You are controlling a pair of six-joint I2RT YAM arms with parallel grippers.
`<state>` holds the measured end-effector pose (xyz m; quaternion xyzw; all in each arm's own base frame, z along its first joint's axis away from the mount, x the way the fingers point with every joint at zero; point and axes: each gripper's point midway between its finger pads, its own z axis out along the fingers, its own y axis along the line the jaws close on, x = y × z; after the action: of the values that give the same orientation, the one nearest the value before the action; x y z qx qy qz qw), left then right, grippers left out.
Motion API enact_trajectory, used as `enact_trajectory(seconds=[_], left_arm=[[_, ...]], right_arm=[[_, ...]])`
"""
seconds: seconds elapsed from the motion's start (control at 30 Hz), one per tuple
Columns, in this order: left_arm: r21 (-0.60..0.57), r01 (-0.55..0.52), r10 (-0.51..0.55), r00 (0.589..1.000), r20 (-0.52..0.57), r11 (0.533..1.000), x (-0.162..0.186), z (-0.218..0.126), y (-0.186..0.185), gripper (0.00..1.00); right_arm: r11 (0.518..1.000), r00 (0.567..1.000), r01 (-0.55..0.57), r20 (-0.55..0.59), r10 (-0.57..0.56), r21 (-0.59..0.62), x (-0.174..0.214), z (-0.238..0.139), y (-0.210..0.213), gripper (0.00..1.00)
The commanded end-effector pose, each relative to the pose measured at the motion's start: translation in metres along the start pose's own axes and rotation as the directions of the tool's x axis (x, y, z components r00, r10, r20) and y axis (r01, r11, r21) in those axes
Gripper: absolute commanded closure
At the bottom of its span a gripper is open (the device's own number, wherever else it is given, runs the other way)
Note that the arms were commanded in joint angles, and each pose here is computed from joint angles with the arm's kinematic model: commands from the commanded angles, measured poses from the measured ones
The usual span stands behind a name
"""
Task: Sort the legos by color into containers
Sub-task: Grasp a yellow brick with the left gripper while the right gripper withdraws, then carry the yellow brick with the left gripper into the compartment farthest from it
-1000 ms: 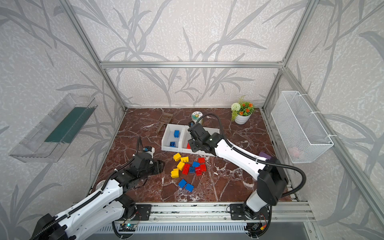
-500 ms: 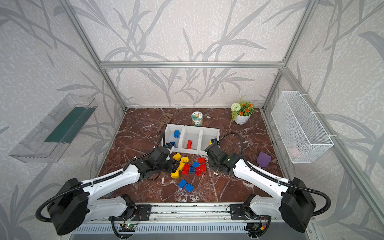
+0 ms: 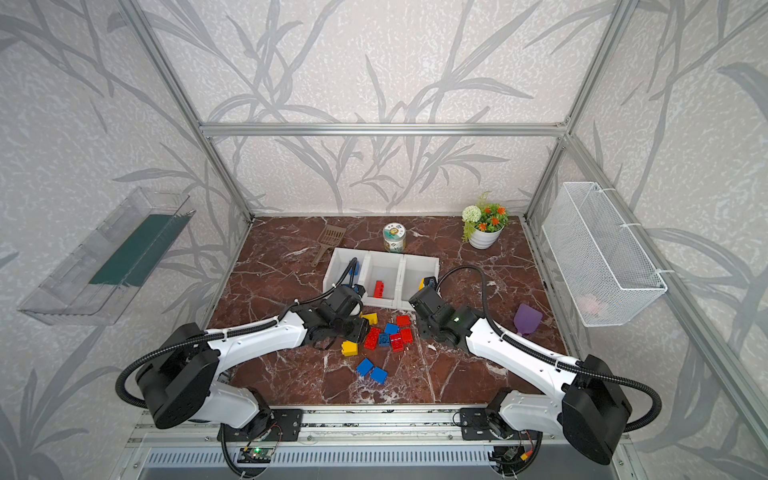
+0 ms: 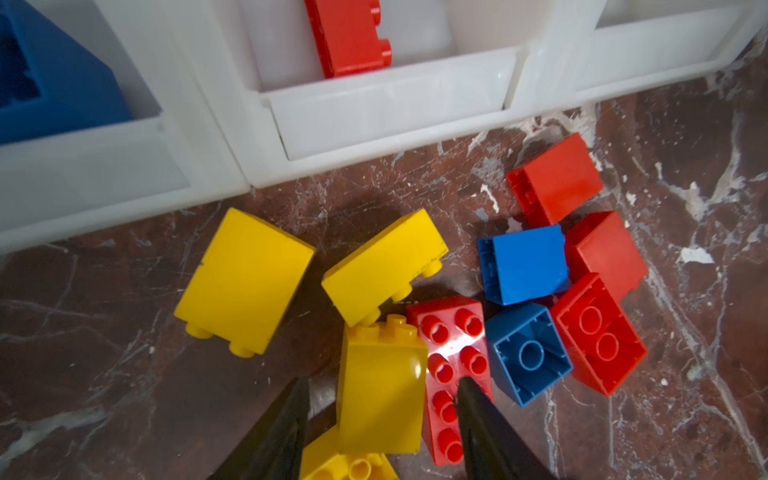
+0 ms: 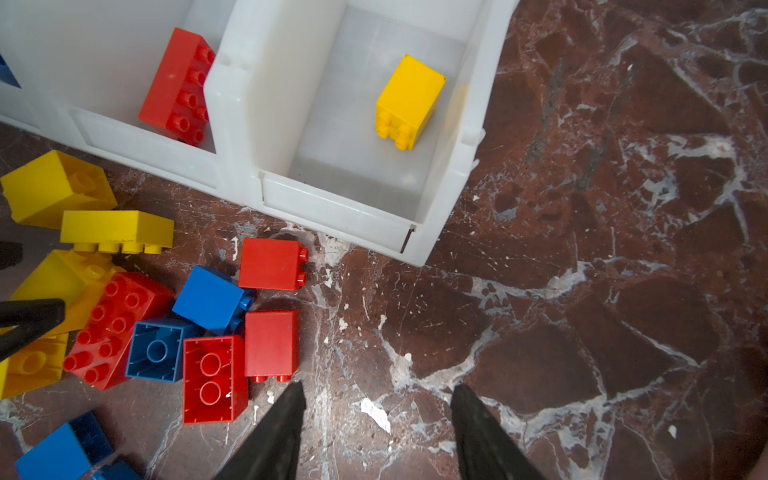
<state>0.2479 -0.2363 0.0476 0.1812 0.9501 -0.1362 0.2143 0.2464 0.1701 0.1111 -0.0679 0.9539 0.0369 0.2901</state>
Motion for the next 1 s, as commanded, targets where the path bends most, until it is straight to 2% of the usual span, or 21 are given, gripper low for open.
enact_trajectory(seconds=[0.0,0.13,0.4,0.7,0.97], left_arm=[[-0.030,-0.036,0.036,0.999,-0.024,0.999,-0.002,0.001,0.000,0.43],[-0.049,-0.069,0.066,0.996,-0.061,0.996,0.001,0.006,0.001,0.48],[-0.039,-0.074,0.072,0.995,-0.065,0.996,0.002,0.009,-0.003,0.70],[-0.023,-0.070,0.069,0.997,-0.016,0.997,-0.007,-0.013,-0.008,0.75],[0.066,-0.128,0.120,0.987,0.105,0.990,-0.062,-0.045,-0.041,0.75]], right_arm=[[1.000,1.000,-0.020,0.016,0.020,0.007,-0.003,-0.003,-0.003,0.42],[1.000,1.000,-0.018,0.018,0.018,0.008,-0.003,-0.004,-0.004,0.42],[1.000,1.000,-0.018,0.025,0.018,0.013,-0.004,-0.006,-0.005,0.42],[0.999,0.998,-0.038,0.042,0.036,0.028,-0.001,-0.009,-0.013,0.42],[0.995,0.993,-0.086,0.082,0.082,0.052,-0.004,-0.023,-0.039,0.42]])
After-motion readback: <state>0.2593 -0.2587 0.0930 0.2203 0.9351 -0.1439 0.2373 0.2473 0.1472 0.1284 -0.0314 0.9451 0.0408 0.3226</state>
